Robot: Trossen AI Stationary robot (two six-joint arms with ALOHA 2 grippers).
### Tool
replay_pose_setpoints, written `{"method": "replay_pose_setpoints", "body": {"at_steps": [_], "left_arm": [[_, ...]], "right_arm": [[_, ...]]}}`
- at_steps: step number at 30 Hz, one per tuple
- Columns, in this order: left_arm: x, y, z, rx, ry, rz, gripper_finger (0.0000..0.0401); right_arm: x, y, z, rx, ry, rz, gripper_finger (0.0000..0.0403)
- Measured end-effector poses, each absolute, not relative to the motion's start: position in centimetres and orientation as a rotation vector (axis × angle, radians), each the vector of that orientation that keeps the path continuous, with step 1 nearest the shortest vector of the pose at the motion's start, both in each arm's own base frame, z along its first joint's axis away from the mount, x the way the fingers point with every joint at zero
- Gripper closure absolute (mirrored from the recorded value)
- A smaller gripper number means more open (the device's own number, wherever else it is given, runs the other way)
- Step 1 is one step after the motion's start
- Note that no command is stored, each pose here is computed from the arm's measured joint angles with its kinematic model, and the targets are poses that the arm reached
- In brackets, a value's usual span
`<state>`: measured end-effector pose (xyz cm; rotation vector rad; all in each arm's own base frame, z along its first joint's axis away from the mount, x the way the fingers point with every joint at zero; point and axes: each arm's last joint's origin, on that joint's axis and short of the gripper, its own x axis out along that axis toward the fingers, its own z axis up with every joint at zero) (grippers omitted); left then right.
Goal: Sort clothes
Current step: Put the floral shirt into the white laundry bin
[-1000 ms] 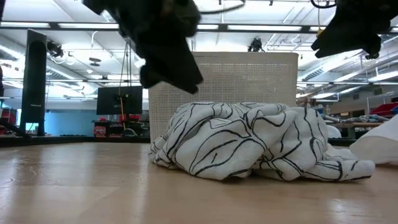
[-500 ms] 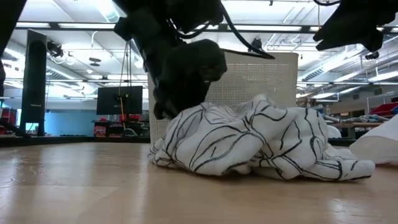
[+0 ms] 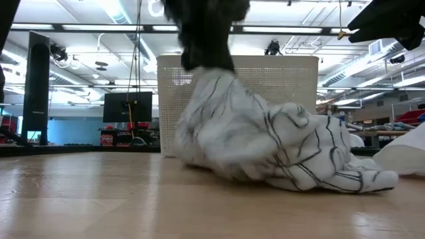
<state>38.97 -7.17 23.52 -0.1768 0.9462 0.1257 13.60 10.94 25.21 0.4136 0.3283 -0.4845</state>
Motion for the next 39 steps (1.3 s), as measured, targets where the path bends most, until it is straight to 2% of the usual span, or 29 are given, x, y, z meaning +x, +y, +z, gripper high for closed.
{"method": "replay_pose_setpoints", "body": {"at_steps": [10, 16, 24, 32, 39], "left_arm": [[37.8, -6.2, 34.1, 0.012, 0.818, 0.218, 0.04], [36.8, -4.0, 39.6, 0.051, 0.747, 0.295, 0.0401], [35.1, -1.0, 47.5, 0.1, 0.495, 0.343, 0.0401], [32.8, 1.8, 54.7, 0.235, 0.113, 0.559, 0.0401], [32.3, 4.0, 57.7, 0.302, -0.166, 0.664, 0.0401]], "right_arm": [[13.4, 10.9, 25.0, 0.401, 0.342, -0.493, 0.0273], [13.3, 10.8, 24.3, 0.364, 0.361, -0.505, 0.0273], [12.8, 10.0, 21.4, 0.367, 0.383, -0.563, 0.0273], [12.8, 9.6, 20.6, 0.387, 0.38, -0.595, 0.0273], [12.9, 9.5, 20.6, 0.387, 0.383, -0.598, 0.0273]]}}
